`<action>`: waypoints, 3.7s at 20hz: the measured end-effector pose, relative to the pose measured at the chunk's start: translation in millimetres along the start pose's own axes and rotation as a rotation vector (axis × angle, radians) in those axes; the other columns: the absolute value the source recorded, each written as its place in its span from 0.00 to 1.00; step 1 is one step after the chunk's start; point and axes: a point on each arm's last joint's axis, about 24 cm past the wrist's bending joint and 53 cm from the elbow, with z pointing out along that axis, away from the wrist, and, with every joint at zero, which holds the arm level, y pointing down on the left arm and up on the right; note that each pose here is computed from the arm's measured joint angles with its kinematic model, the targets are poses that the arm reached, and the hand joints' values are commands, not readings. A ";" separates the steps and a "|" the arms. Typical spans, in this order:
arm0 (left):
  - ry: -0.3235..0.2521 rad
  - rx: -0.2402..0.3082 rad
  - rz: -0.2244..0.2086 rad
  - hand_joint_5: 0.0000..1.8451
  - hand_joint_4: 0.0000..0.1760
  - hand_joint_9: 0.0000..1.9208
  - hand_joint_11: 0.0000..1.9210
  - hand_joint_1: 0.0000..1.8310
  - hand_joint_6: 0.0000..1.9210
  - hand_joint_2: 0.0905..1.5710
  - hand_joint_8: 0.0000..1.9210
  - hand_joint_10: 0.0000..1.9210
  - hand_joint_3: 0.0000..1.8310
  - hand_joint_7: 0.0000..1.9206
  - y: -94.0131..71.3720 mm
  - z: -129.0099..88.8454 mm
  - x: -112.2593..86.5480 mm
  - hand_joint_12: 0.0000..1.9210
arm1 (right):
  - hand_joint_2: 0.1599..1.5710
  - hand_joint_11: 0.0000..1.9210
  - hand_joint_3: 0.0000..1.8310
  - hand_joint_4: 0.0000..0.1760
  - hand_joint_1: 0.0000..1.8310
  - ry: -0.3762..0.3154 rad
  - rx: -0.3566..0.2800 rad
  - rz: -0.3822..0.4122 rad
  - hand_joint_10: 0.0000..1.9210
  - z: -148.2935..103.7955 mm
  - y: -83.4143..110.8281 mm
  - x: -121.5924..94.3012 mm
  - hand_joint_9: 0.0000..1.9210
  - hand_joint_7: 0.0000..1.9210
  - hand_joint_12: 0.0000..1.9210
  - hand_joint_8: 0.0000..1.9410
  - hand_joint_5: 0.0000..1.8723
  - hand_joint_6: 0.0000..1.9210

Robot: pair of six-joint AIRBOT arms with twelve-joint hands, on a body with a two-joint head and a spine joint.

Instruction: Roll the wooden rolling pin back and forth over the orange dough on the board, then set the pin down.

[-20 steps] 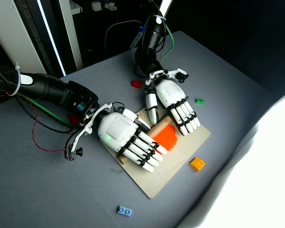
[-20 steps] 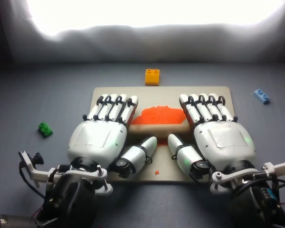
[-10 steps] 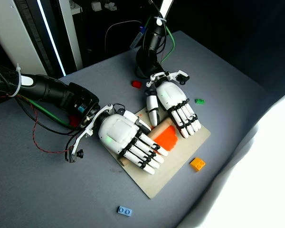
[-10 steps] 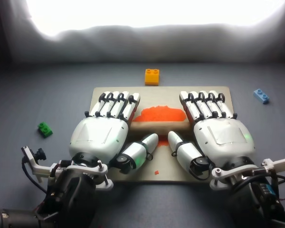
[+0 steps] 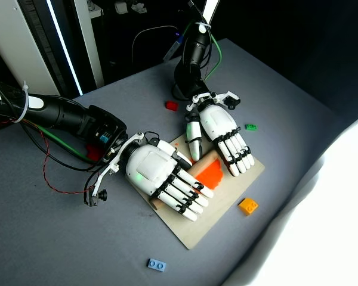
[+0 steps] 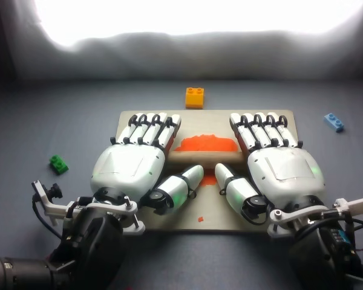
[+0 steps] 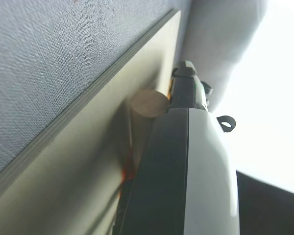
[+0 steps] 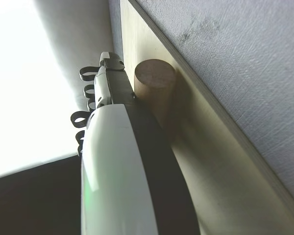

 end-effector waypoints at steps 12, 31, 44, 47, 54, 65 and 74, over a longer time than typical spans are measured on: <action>-0.016 0.005 0.007 0.00 0.00 0.00 0.00 0.00 0.00 0.91 0.00 0.00 0.01 0.00 1.2 8.2 -4.3 0.00 | 0.93 0.00 0.00 0.00 0.00 -0.010 0.008 0.001 0.00 7.7 -2.4 -1.7 0.00 0.00 0.00 0.00 0.00 0.00; -0.031 -0.024 0.021 0.00 0.00 0.00 0.00 0.00 0.00 0.92 0.00 0.00 0.01 0.00 4.5 20.7 -6.6 0.00 | 0.94 0.00 0.00 0.00 0.00 -0.020 0.019 0.018 0.00 20.9 -3.7 -6.0 0.00 0.00 0.00 0.00 0.00 0.00; -0.036 -0.035 0.038 0.00 0.00 0.00 0.00 0.00 0.00 0.92 0.00 0.00 0.01 0.00 7.6 29.5 -7.6 0.00 | 0.94 0.00 0.00 0.00 0.00 -0.039 0.028 0.023 0.00 30.4 -6.9 -14.5 0.00 0.00 0.00 0.00 0.00 0.00; -0.036 -0.034 0.041 0.00 0.00 0.00 0.00 0.00 0.00 0.93 0.00 0.00 0.01 0.00 7.7 31.6 -8.3 0.00 | 0.94 0.00 0.00 0.00 0.00 -0.042 0.033 0.024 0.00 31.7 -9.0 -15.7 0.00 0.00 0.00 0.00 0.00 0.00; -0.031 -0.035 0.028 0.00 0.00 0.00 0.00 0.00 0.00 0.93 0.00 0.00 0.01 0.00 8.8 36.8 -8.7 0.00 | 0.94 0.00 0.00 0.00 0.00 -0.044 0.038 0.030 0.00 34.8 -9.5 -17.7 0.00 0.00 0.00 0.00 0.00 0.00; -0.028 -0.037 0.025 0.00 0.00 0.00 0.00 0.00 0.00 0.93 0.00 0.00 0.01 0.00 6.8 46.7 -9.6 0.00 | 0.94 0.00 0.00 0.00 0.00 -0.048 0.048 0.032 0.00 39.7 -13.9 -21.3 0.00 0.00 0.00 0.00 0.00 0.00; -0.025 -0.039 0.029 0.00 0.00 0.00 0.00 0.00 0.00 0.93 0.00 0.00 0.00 0.00 9.3 50.9 -10.3 0.00 | 0.94 0.00 0.00 0.00 0.00 -0.052 0.052 0.041 0.00 44.3 -14.5 -22.7 0.00 0.00 0.00 0.00 0.00 0.00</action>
